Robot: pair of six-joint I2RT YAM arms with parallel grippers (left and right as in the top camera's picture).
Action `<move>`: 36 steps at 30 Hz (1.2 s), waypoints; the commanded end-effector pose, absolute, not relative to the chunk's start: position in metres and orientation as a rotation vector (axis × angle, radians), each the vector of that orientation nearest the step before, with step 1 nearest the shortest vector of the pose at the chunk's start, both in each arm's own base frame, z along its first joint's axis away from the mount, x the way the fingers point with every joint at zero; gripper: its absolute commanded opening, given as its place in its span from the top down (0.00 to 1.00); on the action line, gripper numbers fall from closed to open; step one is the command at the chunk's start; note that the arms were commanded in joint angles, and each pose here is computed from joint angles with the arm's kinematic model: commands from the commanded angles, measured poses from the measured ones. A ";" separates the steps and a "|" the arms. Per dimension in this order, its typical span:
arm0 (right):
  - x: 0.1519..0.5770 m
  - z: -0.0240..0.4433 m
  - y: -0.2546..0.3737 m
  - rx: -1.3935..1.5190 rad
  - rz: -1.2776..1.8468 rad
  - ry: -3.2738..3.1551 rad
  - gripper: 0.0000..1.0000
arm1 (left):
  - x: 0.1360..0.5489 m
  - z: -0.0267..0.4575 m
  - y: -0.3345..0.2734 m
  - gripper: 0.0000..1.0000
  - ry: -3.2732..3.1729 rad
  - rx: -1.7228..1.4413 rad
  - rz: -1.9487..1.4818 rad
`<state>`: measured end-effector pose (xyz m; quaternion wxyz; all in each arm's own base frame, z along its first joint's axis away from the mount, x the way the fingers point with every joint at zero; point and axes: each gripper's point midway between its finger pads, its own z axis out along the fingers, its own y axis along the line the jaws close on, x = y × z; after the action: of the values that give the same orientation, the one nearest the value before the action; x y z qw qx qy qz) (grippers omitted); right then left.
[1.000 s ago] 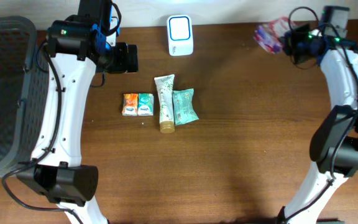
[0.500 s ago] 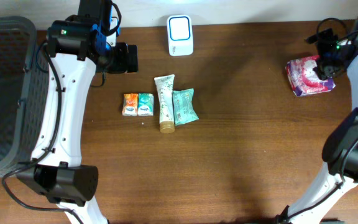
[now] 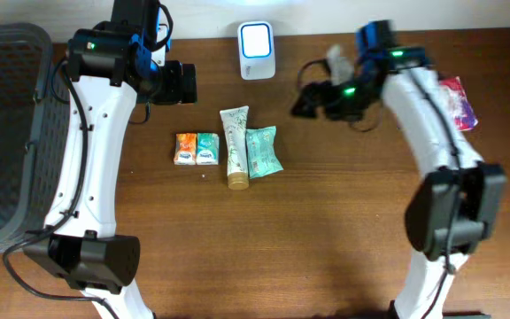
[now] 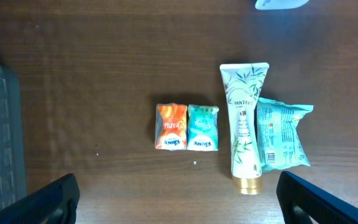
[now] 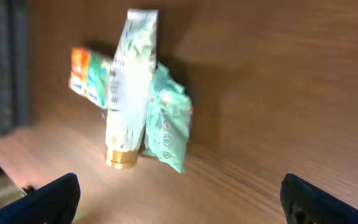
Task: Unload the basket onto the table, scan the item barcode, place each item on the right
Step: 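Move the right gripper left and grasp the green wipes packet, then lift the green packet up to the scanner with the right gripper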
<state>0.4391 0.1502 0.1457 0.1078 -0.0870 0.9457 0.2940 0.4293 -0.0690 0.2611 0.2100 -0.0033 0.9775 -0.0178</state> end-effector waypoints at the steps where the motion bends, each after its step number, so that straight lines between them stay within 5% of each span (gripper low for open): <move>1: 0.435 0.107 0.177 -0.395 0.782 2.845 0.08 | 0.430 0.265 -0.066 0.01 2.706 -0.016 -0.040; 3: 0.432 0.092 0.188 -0.426 0.789 2.872 0.22 | 0.430 0.265 -0.066 0.01 2.705 -0.016 -0.040; 14: 0.422 0.020 0.235 -0.521 0.927 2.938 0.23 | 0.430 0.265 -0.066 0.01 2.706 -0.016 -0.040; 18: 0.432 0.015 0.239 -0.465 0.933 2.920 0.45 | 0.430 0.265 -0.066 0.01 2.706 -0.016 -0.040; 22: 0.433 0.014 0.247 -0.471 0.982 2.899 0.52 | 0.430 0.265 -0.066 0.01 2.705 -0.016 -0.040; 27: 0.426 0.006 0.256 -0.471 0.989 2.927 0.96 | 0.430 0.265 -0.066 0.01 2.706 -0.016 -0.040; 30: 0.436 0.043 0.260 -0.418 1.154 2.848 0.96 | 0.430 0.265 -0.066 0.01 2.706 -0.016 -0.040; 36: 0.468 0.199 0.236 -0.409 1.589 2.431 0.96 | 0.430 0.265 -0.066 0.01 2.706 -0.016 -0.040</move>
<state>0.4656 0.2386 0.1075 0.0543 -0.1117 0.8865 0.4457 0.4290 -0.0690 0.2609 0.2095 -0.0033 0.9776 -0.0177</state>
